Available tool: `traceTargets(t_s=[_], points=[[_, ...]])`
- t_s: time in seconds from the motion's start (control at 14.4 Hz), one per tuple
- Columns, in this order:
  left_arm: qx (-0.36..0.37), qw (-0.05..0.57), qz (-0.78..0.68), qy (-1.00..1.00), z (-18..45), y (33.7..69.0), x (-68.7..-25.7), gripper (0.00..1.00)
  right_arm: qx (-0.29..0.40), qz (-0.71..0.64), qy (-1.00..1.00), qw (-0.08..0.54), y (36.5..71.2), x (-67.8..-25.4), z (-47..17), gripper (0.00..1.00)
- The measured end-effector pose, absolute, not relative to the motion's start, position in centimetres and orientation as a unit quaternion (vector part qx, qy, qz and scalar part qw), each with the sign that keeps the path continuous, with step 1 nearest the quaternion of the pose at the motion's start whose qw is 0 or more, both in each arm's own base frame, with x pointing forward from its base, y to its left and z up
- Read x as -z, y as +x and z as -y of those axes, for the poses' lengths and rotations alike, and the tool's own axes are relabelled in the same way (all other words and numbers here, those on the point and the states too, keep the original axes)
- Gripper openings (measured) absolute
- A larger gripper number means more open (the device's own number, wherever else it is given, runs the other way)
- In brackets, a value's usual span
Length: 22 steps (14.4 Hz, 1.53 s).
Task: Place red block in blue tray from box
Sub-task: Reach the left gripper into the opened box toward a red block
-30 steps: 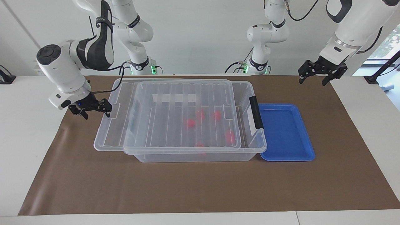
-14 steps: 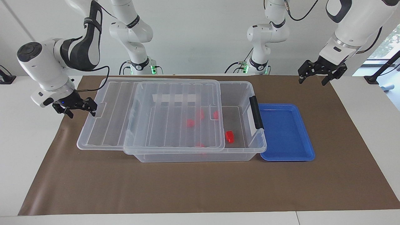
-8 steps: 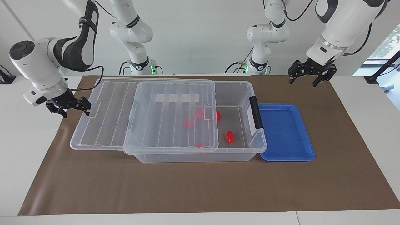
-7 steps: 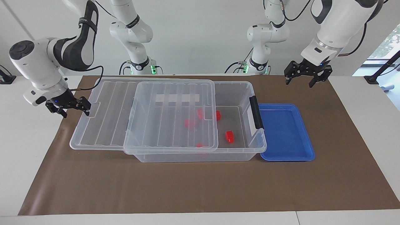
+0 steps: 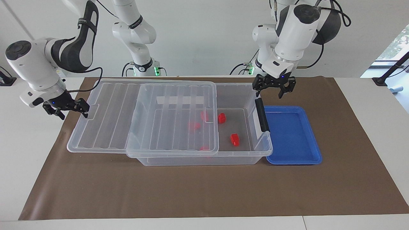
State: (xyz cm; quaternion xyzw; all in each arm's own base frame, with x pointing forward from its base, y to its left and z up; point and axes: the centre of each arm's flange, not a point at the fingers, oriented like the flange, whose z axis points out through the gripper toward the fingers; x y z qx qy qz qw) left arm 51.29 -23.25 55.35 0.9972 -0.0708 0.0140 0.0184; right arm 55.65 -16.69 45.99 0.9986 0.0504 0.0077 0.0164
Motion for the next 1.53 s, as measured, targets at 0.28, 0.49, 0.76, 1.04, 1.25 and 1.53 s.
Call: traceTargets(t_s=[0.28,0.49,0.76,1.04,1.25,1.53], points=[[-0.031,0.009,0.027,0.999,29.1,51.8,-49.0,1.0,-0.007,-0.049,0.999,0.018,55.5,-46.0,17.1,1.0],[-0.033,0.02,0.021,0.999,31.9,52.5,-43.7,1.0,-0.006,-0.051,0.998,0.021,55.5,-46.0,17.1,1.0],[-0.042,0.034,0.02,0.998,32.4,53.2,-39.8,1.0,-0.007,-0.052,0.998,0.022,55.6,-46.2,17.0,1.0],[-0.043,0.015,0.029,0.999,32.4,53.5,-35.7,1.0,0.01,-0.056,0.998,0.016,56.5,-50.4,15.1,1.0],[-0.053,0.009,0.023,0.998,32.8,54.1,-32.5,1.0,0.009,-0.06,0.998,0.017,57.3,-52.4,12.3,1.0],[-0.051,0.013,0.019,0.998,32.9,54.3,-30.9,0.99,0.022,-0.046,0.999,-0.003,57.7,-55.2,7.6,1.0]])
